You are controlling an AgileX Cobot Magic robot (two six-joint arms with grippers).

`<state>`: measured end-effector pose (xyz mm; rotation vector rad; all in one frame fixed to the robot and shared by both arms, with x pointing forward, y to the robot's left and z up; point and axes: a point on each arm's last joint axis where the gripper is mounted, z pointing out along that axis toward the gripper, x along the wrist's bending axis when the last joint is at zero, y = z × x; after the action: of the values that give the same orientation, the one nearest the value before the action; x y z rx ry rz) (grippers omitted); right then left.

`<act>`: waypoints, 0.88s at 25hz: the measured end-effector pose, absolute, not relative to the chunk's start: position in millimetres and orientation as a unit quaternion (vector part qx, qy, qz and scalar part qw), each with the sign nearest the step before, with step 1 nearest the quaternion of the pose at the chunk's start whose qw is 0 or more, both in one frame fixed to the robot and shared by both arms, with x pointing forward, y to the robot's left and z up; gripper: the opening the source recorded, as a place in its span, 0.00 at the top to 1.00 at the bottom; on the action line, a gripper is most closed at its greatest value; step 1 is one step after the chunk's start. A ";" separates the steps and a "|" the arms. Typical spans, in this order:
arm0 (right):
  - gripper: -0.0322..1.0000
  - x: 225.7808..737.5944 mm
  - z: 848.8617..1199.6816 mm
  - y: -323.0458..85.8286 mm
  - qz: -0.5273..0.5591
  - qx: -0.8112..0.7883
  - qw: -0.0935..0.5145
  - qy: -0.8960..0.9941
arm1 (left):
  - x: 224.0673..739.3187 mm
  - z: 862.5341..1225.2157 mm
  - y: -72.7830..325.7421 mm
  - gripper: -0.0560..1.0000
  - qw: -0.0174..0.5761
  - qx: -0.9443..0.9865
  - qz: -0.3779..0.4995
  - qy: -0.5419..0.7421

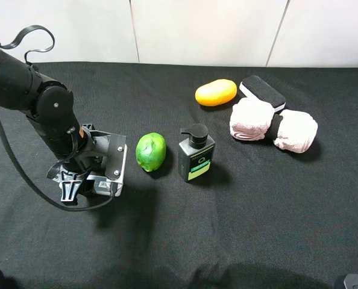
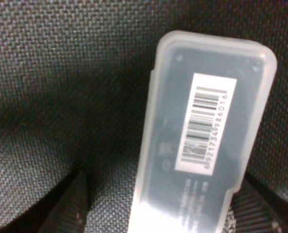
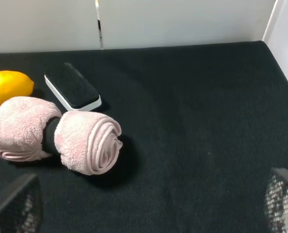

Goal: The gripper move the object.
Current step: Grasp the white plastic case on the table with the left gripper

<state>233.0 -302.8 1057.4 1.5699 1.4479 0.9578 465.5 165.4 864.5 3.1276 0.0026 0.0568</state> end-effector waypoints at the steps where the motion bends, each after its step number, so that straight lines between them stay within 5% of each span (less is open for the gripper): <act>1: 0.30 233.0 1057.4 -302.8 0.377 0.618 0.390 0.570 | 465.5 864.5 165.4 0.34 0.007 1.000 0.018 0.001; 15: 0.30 233.0 1057.4 -302.8 0.377 0.618 0.390 0.570 | 465.5 865.1 165.4 0.35 0.007 1.000 0.019 0.001; 22: 0.30 233.0 1057.4 -302.8 0.377 0.618 0.390 0.570 | 465.1 865.0 165.4 0.47 0.007 1.000 0.016 0.003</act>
<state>233.0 -302.8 1057.4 1.5699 1.4479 0.9578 465.1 165.4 865.0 3.1277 0.0082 0.0514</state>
